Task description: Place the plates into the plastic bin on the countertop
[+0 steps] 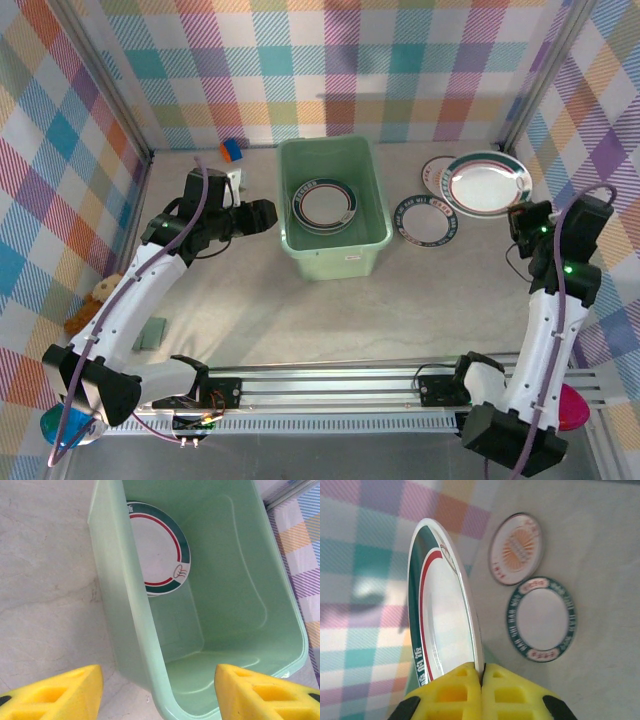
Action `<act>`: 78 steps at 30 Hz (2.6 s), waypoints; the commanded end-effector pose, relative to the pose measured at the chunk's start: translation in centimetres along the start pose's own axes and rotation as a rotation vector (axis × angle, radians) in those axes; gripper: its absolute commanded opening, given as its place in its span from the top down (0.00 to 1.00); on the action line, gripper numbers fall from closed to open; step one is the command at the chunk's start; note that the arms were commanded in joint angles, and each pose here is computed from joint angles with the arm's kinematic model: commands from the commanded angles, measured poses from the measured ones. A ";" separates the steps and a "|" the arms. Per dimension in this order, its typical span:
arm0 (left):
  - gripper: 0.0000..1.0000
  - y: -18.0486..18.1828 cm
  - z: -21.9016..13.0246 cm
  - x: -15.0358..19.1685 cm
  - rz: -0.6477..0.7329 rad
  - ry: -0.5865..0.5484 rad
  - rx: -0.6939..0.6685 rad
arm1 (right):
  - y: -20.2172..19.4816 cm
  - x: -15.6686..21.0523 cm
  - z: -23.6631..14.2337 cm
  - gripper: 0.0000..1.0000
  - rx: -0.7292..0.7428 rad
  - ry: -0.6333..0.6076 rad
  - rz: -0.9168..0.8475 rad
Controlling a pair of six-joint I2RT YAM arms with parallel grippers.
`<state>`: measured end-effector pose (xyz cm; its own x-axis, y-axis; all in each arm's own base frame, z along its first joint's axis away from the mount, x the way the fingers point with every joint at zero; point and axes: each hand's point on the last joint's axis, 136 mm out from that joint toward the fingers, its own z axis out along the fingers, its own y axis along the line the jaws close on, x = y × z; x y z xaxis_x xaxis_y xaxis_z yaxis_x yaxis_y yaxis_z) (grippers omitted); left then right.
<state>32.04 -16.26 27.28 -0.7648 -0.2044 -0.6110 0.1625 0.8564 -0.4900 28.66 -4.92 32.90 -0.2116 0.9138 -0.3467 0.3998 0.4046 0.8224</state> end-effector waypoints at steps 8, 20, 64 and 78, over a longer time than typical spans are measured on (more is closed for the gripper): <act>0.39 -0.3 2.4 -2.5 0.010 0.013 0.068 | 12.3 9.8 4.7 1.00 -0.175 0.149 -0.261; 0.40 1.8 3.8 -4.2 -0.054 0.041 0.018 | 14.5 21.7 12.7 1.00 -0.054 0.204 -0.403; 0.39 3.6 4.1 -1.9 -0.066 0.155 0.006 | 3.9 33.1 21.6 1.00 0.450 0.049 0.086; 0.39 3.7 3.7 -1.5 -0.065 0.158 0.003 | -0.1 34.9 23.1 0.96 0.530 0.046 0.146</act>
<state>36.67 -14.74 23.27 -0.8657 -0.1931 -0.4618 0.0896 0.8478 -0.5227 42.02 27.66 11.57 -0.1789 0.9578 -0.2251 0.8053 0.2740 0.5258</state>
